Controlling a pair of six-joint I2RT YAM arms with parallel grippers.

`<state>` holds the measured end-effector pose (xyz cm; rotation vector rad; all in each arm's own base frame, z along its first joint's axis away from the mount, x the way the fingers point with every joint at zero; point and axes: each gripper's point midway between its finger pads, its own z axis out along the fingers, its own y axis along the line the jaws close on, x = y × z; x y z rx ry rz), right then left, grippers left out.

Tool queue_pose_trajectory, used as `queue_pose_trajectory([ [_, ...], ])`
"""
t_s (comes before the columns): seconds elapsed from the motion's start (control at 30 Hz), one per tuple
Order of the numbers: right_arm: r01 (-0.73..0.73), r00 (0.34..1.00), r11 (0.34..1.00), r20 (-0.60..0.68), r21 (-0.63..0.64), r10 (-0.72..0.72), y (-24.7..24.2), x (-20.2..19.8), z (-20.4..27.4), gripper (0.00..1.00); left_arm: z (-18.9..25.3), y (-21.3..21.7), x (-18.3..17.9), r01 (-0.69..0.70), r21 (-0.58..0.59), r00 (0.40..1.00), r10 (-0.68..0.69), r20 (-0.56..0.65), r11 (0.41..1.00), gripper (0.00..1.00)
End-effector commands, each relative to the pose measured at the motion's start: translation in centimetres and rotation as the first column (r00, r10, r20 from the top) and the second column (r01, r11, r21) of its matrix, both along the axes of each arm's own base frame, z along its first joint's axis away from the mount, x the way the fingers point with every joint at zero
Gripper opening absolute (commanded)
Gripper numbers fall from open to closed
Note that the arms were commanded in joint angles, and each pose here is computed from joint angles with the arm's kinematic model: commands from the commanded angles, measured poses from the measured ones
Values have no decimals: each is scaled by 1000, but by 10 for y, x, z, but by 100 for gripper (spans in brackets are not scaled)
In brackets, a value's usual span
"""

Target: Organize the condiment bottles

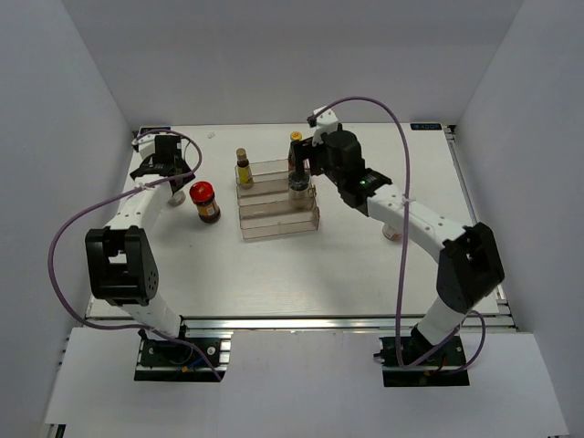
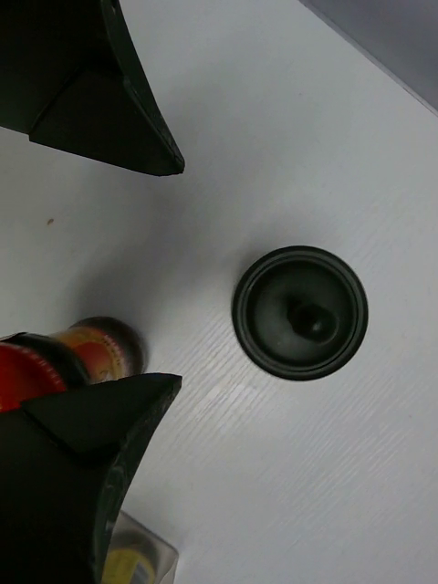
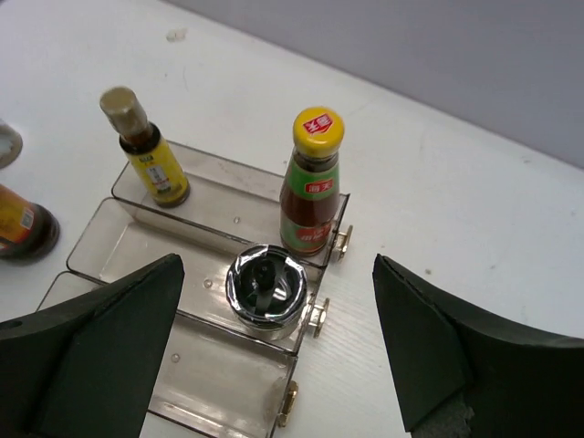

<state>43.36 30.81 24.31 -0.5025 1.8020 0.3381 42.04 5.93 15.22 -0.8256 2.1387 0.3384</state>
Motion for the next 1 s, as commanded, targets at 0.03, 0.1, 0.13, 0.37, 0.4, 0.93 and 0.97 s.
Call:
queue_pose_trajectory([
  [0.03, 72, 988, 997, 132, 29, -75, -22, -4, 40, 89, 12, 27, 24, 0, -7, 998, 0, 70, 1000, 98],
  [0.1, 97, 986, 995, 136, 24, -99, -31, -8, 40, 89, 9, 31, 34, 22, -4, 996, -21, 87, 1000, 98],
  [0.13, 121, 983, 993, 136, 16, -122, -37, -8, 38, 89, 3, 35, 37, 35, 8, 996, -36, 79, 999, 98],
  [0.37, 177, 975, 984, 132, 23, -179, -54, -13, 33, 89, -9, 32, 63, 144, 18, 983, -145, 117, 989, 98],
  [0.4, 181, 975, 983, 130, 24, -182, -55, -13, 33, 89, -8, 32, 66, 153, 16, 981, -154, 121, 988, 98],
  [0.93, 201, 973, 980, 114, 7, -201, -60, -14, 24, 89, -24, 63, 98, 148, 72, 985, -153, 79, 986, 98],
  [0.97, 206, 973, 979, 108, 3, -205, -61, -15, 23, 89, -20, 63, 104, 156, 73, 984, -162, 78, 985, 98],
])
